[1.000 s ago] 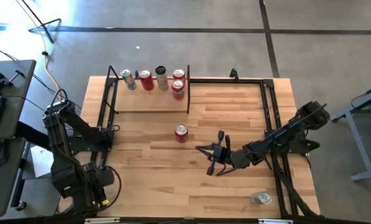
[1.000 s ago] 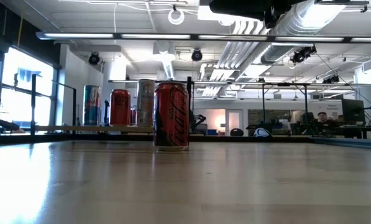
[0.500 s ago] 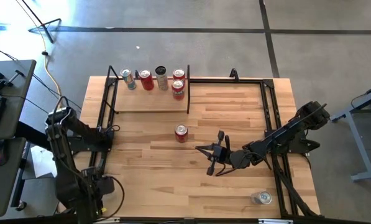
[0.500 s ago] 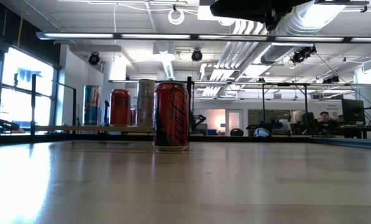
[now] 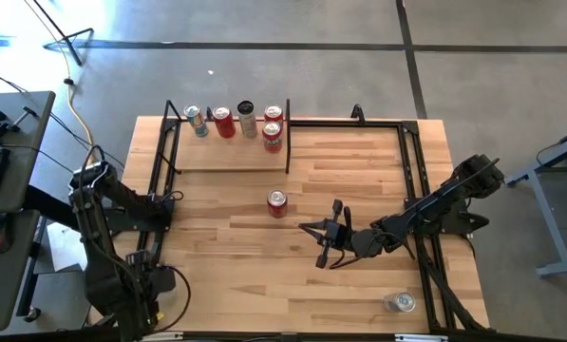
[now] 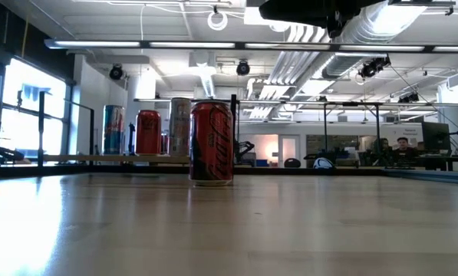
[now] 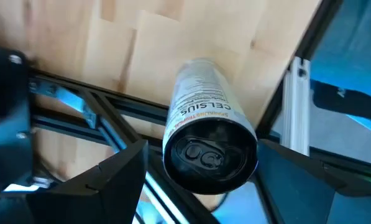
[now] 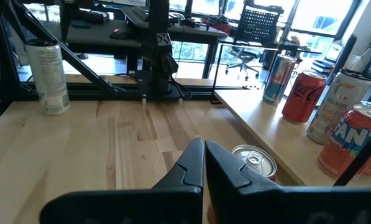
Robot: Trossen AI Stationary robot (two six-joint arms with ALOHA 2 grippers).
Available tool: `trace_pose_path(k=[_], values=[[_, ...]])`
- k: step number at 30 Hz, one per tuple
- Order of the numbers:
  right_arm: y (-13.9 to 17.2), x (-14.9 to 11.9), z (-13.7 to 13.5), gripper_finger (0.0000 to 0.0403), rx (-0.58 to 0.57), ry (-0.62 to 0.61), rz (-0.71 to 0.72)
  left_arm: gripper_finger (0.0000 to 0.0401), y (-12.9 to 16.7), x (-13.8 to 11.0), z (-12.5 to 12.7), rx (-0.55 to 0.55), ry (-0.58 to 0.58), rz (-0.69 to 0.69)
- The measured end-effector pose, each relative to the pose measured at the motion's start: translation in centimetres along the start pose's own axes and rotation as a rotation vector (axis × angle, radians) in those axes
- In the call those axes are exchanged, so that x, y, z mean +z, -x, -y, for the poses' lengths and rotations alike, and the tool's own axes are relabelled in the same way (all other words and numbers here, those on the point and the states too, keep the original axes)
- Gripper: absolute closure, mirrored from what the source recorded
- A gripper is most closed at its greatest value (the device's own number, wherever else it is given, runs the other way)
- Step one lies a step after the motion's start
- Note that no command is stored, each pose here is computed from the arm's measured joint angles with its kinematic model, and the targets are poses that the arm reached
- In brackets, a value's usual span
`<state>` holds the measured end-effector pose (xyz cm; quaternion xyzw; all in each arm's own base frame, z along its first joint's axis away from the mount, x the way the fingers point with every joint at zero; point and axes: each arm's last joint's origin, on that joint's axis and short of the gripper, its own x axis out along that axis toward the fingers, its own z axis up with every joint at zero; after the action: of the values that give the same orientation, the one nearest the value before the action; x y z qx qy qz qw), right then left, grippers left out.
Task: Place canned beverage on shelf
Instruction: Put the white yellow soda can aligned with the other white soda yellow can on the shelf
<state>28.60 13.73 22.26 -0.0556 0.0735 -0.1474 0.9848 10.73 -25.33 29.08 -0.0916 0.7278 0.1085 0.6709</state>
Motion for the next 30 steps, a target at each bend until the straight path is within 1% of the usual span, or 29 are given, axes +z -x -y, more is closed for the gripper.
trace_pose_path(k=[6,13,21,26,30], values=[[0.0,0.0,0.0,0.0403,0.002,0.000,0.000,0.0107,0.5,0.0,-0.7,-0.003,0.008,0.037],[0.0,0.0,0.0,0.0403,0.006,0.000,0.000,0.0107,1.1,-0.1,-1.3,-0.019,0.110,0.023],[0.0,0.0,-0.1,0.0403,0.027,0.000,0.000,0.0107,2.5,-0.2,-2.5,-0.085,0.142,0.066],[0.0,0.0,-0.1,0.0403,0.033,0.002,-0.002,0.0107,3.7,-1.5,-3.7,-0.147,0.123,0.075],[0.0,-0.1,-0.1,0.0403,0.033,0.004,-0.005,0.0107,4.5,-2.5,-4.3,-0.211,0.132,0.123]])
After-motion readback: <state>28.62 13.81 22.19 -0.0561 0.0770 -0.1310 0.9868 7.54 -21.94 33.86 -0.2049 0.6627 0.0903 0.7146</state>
